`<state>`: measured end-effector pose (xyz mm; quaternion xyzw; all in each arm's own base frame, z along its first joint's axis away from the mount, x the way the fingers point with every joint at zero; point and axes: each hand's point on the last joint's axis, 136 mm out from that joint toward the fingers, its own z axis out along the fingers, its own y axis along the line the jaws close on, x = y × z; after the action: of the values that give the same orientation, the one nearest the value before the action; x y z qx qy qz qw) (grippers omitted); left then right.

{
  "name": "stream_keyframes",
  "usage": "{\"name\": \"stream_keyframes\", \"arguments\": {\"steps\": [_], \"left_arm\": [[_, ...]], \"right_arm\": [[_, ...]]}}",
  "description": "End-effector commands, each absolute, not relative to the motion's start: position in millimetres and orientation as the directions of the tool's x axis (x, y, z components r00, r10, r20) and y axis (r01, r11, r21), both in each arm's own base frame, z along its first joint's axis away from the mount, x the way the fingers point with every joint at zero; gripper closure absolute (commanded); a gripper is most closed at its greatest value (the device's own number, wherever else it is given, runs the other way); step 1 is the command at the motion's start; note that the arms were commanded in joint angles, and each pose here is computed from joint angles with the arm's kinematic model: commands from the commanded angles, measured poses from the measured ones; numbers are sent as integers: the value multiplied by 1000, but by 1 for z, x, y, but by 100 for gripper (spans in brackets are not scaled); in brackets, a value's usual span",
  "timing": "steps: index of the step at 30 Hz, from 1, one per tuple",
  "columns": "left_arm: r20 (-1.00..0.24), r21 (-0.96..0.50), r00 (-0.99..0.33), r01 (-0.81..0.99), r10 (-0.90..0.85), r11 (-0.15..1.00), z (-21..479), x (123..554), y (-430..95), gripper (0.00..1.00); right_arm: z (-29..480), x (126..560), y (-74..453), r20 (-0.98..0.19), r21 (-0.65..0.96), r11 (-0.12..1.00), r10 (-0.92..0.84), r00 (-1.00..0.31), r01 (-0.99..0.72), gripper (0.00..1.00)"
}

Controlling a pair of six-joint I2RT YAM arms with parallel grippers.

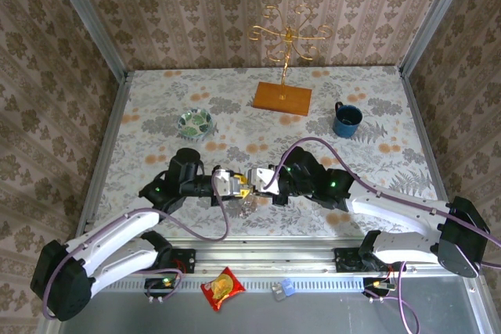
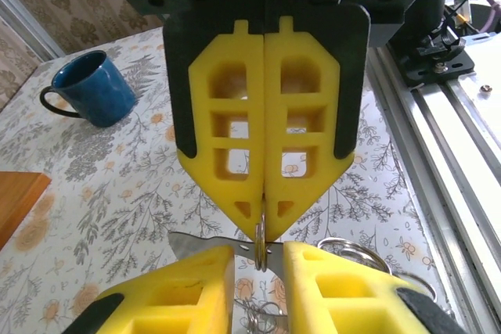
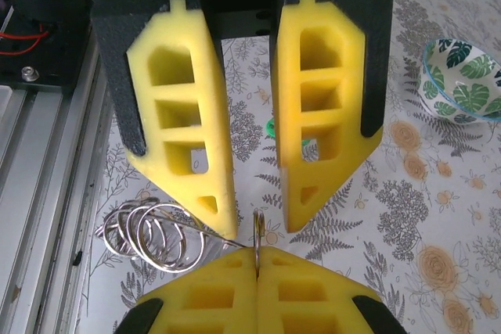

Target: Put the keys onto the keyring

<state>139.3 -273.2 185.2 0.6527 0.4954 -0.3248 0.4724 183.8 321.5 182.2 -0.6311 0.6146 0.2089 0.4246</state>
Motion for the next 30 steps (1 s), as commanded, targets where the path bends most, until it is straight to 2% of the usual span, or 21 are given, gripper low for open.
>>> {"name": "stream_keyframes", "arguments": {"steps": [1,9,10,11,13,16,21,30], "left_arm": [[-901,310,328,945,284,-108,203,133,-280,78],[-903,313,333,943,271,-115,205,131,-284,100],[-904,312,332,943,270,-115,205,130,-283,100],[-905,314,333,943,265,-110,206,129,-283,100],[-916,312,323,946,238,-84,207,129,-284,100],[-931,301,303,953,205,-42,206,129,-283,100],[-944,284,280,959,172,-2,204,130,-282,100],[-958,259,254,966,129,22,207,132,-284,100]], "right_arm": [[204,182,331,-802,-307,93,-561,205,-947,100],[206,174,334,-809,-298,63,-546,217,-953,100],[209,174,333,-817,-301,73,-535,217,-951,100],[209,175,332,-824,-301,88,-526,212,-950,95],[208,178,328,-842,-305,133,-501,201,-943,77],[208,183,317,-878,-274,210,-453,155,-939,68],[210,183,298,-928,-207,289,-361,94,-935,68],[193,177,287,-915,-177,300,-402,44,-937,71]]}}
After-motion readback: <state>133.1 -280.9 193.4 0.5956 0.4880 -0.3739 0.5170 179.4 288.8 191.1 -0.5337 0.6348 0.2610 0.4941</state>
